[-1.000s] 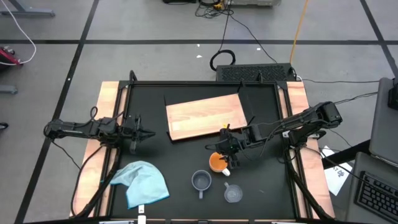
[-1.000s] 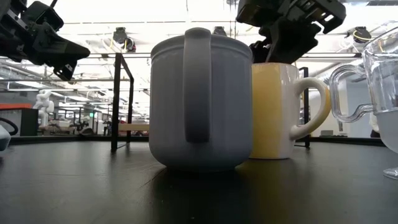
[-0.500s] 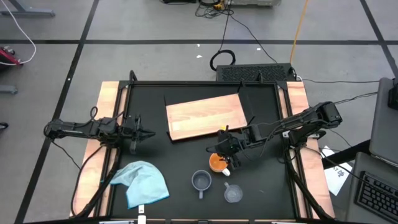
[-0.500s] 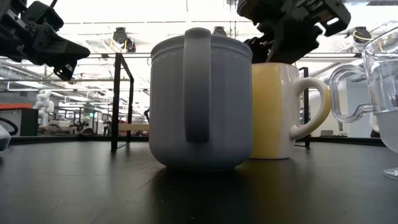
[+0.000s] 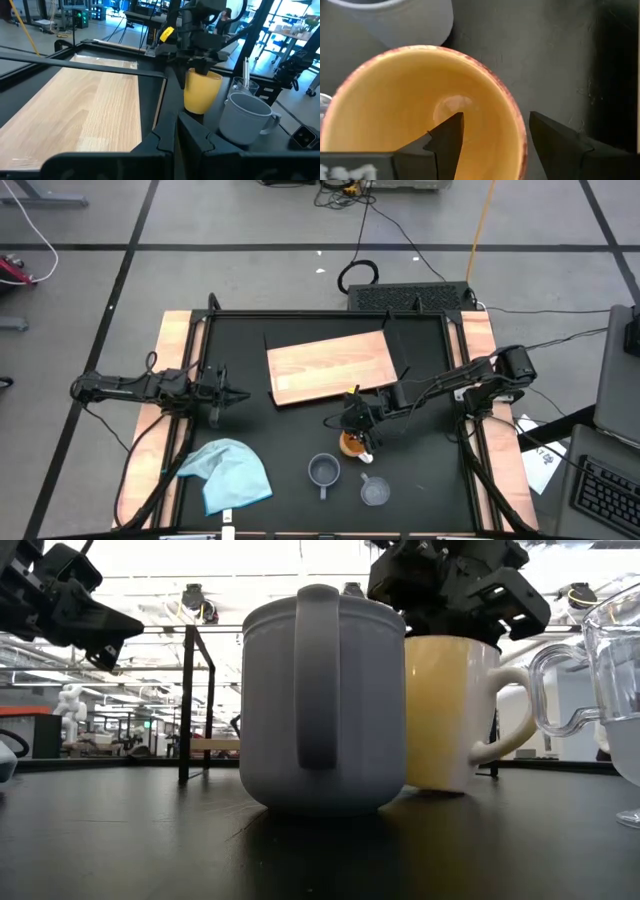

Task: Stack small to large cups/mugs on shelf
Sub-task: Put the yellow mug on the shelf

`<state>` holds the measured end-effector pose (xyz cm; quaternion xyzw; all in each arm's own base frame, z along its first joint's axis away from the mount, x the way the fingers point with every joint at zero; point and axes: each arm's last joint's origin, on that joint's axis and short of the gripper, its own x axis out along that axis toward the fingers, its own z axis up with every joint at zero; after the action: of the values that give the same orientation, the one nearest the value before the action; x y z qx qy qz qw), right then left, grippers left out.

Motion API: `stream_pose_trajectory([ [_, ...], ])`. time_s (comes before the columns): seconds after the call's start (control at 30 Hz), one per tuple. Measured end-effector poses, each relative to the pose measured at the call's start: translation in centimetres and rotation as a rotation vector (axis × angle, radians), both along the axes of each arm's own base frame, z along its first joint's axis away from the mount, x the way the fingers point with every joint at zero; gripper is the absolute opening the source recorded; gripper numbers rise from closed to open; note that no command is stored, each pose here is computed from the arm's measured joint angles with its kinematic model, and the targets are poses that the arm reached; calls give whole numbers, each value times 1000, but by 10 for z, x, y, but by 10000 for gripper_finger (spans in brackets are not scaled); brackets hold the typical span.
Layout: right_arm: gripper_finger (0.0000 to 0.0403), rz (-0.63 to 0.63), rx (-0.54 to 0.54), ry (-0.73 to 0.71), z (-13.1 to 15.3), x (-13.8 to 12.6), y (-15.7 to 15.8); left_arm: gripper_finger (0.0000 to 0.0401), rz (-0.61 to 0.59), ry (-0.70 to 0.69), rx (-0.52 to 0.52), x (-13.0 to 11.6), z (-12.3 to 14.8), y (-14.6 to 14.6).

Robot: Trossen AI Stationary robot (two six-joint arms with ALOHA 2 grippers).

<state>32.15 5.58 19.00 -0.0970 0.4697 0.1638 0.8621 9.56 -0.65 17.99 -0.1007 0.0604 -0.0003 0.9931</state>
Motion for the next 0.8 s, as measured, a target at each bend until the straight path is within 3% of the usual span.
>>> stream_pose_trajectory([
  [0.17,183,9,-2,-21,8,3,1,21,0,18,3,0,-2,0],
  [0.57,22,10,-4,-33,11,4,-1,21,-1,36,11,0,-3,0],
  [0.8,21,-11,7,-24,12,5,-1,21,-1,41,11,-1,-4,0],
])
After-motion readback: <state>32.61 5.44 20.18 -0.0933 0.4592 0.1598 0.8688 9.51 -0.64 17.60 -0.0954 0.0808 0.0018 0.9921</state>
